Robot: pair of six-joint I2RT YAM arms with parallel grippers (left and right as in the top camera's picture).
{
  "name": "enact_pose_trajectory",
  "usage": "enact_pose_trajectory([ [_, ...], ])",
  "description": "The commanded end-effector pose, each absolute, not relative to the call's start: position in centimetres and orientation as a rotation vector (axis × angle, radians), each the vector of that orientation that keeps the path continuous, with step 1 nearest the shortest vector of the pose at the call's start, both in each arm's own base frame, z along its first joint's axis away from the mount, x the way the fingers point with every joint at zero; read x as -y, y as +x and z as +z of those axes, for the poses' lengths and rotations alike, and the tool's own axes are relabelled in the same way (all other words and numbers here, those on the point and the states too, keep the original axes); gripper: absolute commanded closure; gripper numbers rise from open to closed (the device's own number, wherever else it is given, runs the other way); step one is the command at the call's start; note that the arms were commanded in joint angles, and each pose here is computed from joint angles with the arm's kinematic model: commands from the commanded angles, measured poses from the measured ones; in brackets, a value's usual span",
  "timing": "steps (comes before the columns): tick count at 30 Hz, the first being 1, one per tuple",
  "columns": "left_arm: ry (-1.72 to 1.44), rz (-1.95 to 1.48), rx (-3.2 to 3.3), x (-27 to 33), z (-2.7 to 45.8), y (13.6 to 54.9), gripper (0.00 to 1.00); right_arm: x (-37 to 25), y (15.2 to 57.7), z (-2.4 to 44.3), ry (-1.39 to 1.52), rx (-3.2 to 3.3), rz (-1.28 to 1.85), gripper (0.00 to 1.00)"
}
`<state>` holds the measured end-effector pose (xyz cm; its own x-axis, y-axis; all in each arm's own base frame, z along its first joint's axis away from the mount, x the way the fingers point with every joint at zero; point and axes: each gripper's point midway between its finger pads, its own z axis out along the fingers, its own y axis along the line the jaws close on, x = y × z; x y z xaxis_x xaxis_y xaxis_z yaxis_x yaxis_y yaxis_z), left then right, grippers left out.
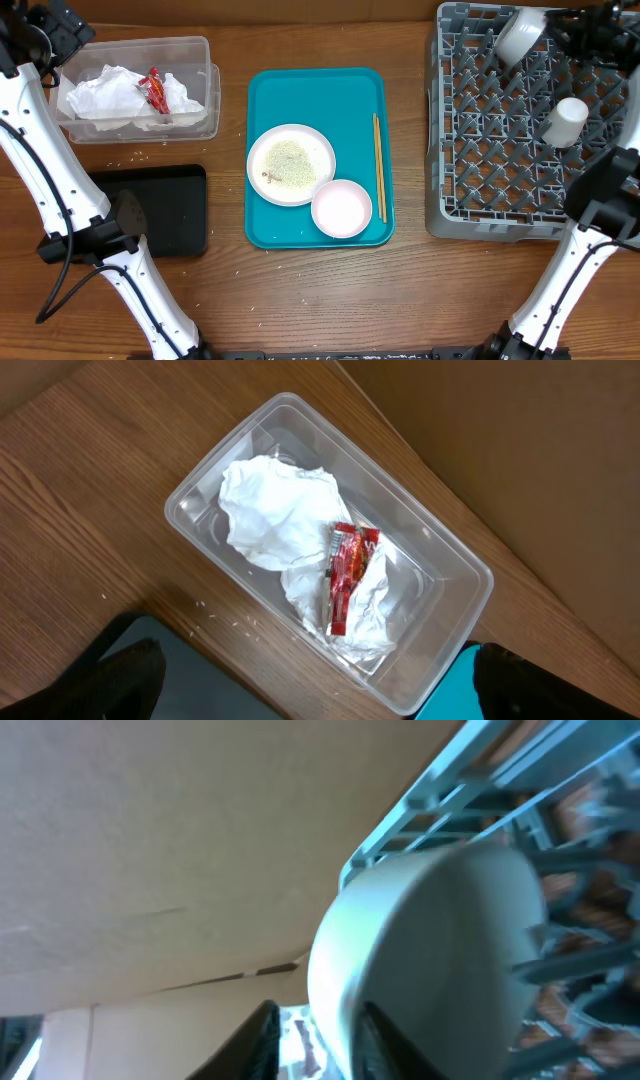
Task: Sort waste into correct bins and load items into the dishwasher
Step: 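Set the white bowl upside down in the rack and release, then reach the right gripper to the pink bowl on the tray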
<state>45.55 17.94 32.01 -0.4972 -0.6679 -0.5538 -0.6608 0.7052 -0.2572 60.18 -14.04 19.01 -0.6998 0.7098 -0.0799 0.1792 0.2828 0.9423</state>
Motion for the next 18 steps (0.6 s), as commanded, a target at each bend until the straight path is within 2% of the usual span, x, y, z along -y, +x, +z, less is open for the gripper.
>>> enact_pose_trajectory([
  [1,-0.988,0.005,-2.276,-18.2,32.2,45.4,0.00,16.8,59.1,21.2,0.832,-2.040,1.302,0.66],
  [3,-0.988,0.005,-2.276,-18.2,32.2,45.4,0.00,18.0,58.4,22.0,0.882,-2.040,1.228,0.60],
  [4,-0.988,0.005,-2.276,-18.2,32.2,45.4,0.00,19.0,57.6,23.1,0.901,-2.042,1.149,0.54],
  [6,-0.988,0.005,-2.276,-18.2,32.2,45.4,0.00,19.8,56.7,24.0,0.926,-2.051,1.068,0.53],
  [11,-0.988,0.005,-2.276,-18.2,32.2,45.4,0.00,19.7,55.1,25.0,0.920,-2.122,0.876,0.59],
  [18,-0.988,0.005,-2.276,-18.2,32.2,45.4,0.00,14.0,56.1,23.0,0.825,-2.278,0.759,0.68],
])
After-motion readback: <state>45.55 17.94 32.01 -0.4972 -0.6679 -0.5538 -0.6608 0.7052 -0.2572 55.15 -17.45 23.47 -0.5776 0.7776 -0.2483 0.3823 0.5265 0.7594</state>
